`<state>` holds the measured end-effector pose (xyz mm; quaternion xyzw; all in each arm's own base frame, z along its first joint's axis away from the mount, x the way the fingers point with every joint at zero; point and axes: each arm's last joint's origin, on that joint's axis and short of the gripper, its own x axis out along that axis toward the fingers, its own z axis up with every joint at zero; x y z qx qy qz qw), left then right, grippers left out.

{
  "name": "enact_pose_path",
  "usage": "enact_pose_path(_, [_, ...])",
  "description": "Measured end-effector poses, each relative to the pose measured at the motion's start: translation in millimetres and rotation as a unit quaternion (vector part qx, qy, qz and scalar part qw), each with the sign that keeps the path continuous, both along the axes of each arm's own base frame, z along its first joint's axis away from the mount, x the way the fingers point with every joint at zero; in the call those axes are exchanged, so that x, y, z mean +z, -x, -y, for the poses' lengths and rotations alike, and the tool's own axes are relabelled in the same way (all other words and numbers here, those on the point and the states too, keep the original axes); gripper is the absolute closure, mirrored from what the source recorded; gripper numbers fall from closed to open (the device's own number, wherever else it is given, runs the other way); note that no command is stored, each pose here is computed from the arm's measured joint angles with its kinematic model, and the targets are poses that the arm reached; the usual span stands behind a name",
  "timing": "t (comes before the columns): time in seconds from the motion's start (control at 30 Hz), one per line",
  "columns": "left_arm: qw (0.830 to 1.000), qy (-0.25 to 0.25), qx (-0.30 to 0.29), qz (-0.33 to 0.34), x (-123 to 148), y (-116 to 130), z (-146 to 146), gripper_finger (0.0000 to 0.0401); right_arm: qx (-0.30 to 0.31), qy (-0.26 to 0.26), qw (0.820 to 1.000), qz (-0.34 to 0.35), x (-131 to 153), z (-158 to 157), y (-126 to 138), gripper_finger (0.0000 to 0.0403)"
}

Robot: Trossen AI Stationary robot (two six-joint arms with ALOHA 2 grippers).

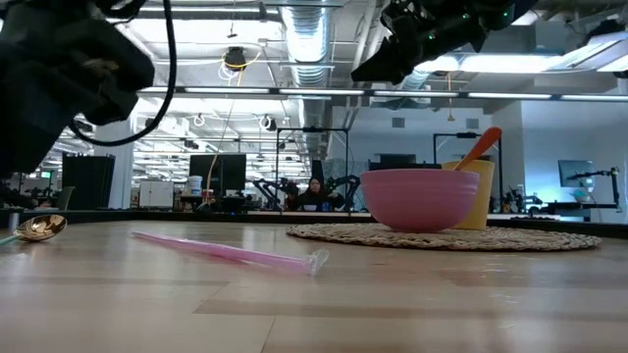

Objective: Pick & Place Utensil
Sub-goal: Put the green spoon into the pink bowl

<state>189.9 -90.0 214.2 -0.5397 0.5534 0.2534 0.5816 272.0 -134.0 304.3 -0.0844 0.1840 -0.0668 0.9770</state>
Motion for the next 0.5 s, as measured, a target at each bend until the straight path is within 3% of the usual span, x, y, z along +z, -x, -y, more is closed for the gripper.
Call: enact_pose_path(0.5, [0.999,-0.001,0.04,0.009,-44.2,10.6,-1.6,0.0302,0.006,0.016,1.0,-0.003,0.0,0.1,-0.1,0.033])
